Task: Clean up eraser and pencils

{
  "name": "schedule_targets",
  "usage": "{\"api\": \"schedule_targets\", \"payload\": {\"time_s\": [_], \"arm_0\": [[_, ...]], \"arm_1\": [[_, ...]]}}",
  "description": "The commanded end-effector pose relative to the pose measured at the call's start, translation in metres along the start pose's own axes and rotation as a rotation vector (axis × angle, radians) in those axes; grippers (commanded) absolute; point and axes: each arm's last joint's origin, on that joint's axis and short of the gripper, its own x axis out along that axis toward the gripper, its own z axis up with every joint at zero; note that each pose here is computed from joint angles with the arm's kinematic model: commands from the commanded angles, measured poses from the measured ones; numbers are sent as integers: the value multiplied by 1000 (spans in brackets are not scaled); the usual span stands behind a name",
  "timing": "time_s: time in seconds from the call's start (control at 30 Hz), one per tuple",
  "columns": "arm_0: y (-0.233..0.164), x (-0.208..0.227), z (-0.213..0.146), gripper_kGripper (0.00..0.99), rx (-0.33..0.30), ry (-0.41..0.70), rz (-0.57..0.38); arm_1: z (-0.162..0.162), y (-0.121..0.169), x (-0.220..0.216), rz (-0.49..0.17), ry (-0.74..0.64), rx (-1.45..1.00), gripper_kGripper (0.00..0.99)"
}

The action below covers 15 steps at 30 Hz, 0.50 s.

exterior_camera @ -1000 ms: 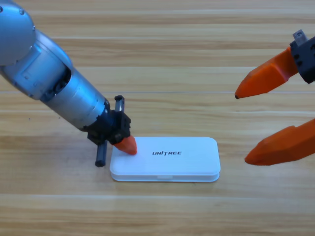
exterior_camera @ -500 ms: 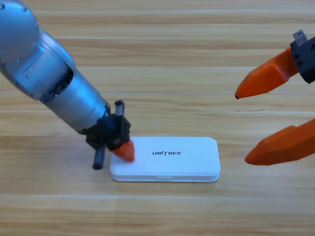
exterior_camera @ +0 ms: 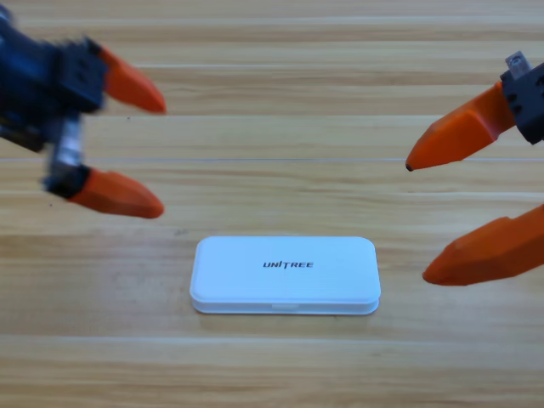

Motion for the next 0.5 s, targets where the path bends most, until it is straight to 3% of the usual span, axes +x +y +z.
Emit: {"api": "schedule_targets", "payload": {"time_s": [0.03,0.23,0.5], "arm_0": [[-29,-27,12,989,62,-138,-92],[-39,-16,23,989,114,-207,-201],[-40,-7,25,989,109,-192,-219]], "arm_1": [[0,1,15,40,24,0,974],[-1,0,16,41,29,2,974],[-1,1,15,40,28,2,974]]}}
